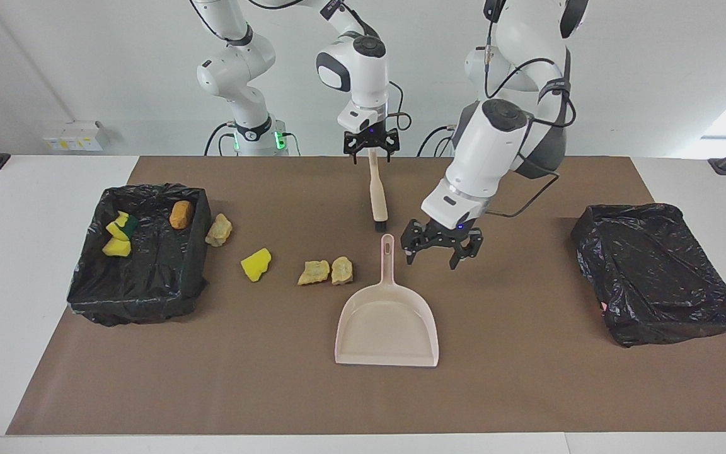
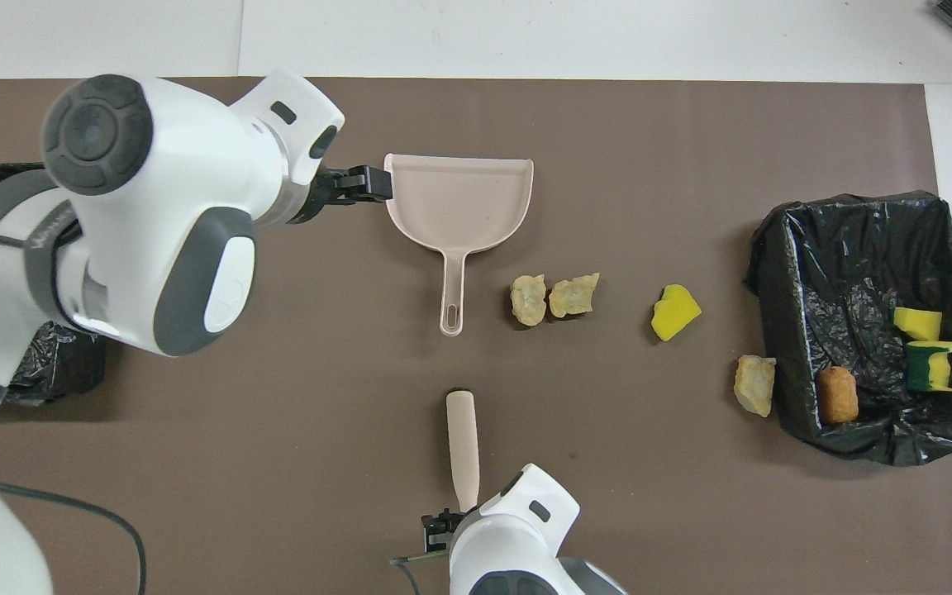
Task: Sweep and dump trash in bin
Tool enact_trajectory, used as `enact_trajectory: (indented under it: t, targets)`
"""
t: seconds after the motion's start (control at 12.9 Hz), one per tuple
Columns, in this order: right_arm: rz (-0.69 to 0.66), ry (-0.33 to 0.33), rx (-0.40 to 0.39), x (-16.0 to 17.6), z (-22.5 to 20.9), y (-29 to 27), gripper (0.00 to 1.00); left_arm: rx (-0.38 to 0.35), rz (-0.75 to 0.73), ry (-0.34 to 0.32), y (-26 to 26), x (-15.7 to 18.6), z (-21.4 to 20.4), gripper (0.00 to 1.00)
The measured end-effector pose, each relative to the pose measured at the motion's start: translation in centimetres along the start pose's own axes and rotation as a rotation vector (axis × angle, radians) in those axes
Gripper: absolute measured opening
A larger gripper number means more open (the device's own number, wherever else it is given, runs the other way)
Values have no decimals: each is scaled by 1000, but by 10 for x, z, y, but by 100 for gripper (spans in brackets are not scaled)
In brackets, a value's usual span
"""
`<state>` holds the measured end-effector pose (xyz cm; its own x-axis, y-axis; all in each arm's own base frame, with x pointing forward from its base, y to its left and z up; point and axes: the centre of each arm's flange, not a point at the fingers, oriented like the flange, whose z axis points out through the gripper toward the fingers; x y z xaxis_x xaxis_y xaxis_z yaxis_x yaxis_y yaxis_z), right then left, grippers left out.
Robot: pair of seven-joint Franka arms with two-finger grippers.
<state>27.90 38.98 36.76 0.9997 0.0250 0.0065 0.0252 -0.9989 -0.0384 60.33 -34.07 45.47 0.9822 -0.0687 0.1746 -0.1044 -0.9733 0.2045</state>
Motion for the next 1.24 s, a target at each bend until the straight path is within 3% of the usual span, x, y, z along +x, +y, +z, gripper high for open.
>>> enact_trajectory:
  t: [0.23,0.31,0.54,0.85,1.24]
  targets:
    - [-4,-13,-15,-8,20,-4,85,14,41,-64,24,-24,37,100]
    - [-3,-18,-20,-8,23,-3,77,21,41,-82,29,-32,49,100]
    - [-3,-28,-32,-8,31,-3,70,35,-28,-120,41,-50,94,100]
    - [-2,-31,-35,-8,33,-3,26,59,-41,-166,41,-58,113,100]
    - [39,-62,-71,13,5,5,26,94,-21,-179,40,-60,96,100]
